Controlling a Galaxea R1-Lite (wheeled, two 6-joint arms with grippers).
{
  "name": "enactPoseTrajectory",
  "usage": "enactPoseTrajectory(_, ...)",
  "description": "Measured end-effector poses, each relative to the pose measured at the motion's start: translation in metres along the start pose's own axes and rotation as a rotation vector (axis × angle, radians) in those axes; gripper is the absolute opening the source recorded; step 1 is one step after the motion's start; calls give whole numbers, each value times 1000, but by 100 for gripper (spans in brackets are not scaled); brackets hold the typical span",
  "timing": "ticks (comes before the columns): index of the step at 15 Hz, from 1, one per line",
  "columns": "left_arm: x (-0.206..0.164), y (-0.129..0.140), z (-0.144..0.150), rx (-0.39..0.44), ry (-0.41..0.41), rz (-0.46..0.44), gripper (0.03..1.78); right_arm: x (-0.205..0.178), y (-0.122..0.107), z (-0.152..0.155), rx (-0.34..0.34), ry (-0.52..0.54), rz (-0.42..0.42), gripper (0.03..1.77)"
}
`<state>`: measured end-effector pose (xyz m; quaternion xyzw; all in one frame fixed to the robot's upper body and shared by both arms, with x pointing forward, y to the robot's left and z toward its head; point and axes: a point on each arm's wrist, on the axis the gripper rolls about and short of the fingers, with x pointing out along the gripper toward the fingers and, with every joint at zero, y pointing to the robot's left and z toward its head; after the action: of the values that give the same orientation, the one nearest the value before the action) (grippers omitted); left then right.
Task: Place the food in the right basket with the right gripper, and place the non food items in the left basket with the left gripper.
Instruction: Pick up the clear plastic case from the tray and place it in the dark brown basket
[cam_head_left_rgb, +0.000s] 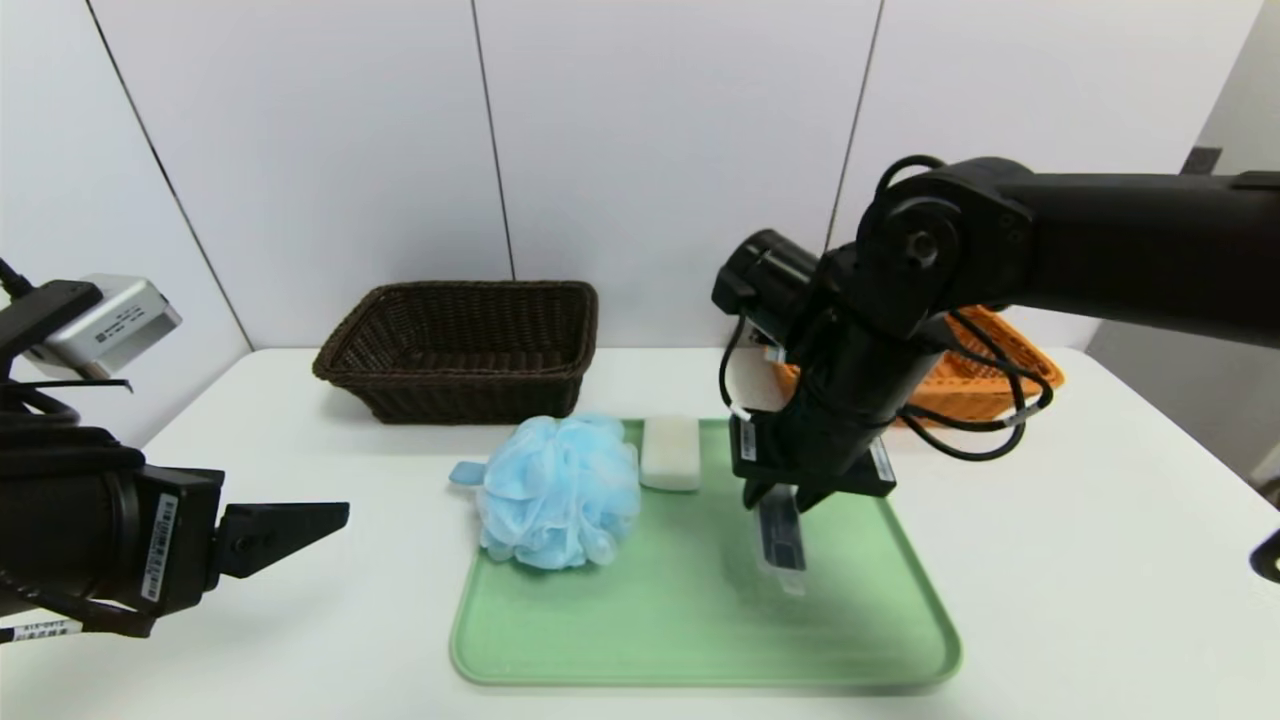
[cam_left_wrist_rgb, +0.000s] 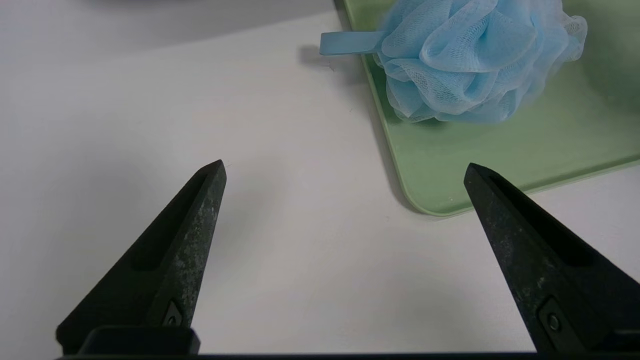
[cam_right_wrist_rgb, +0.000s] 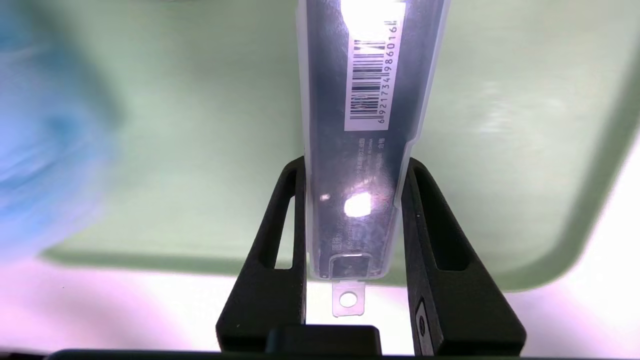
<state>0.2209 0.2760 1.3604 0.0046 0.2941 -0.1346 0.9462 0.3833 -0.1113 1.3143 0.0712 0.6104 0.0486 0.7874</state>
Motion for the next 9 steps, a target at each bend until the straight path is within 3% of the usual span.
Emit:
enactPoseTrajectory(3,-1,0,-1,0,1,0,169,-29,23,-14,-178,-146,104,54)
enactPoseTrajectory(9,0,1,-5,3,10,2,169,-62,64,-2,-297,-598,298,54)
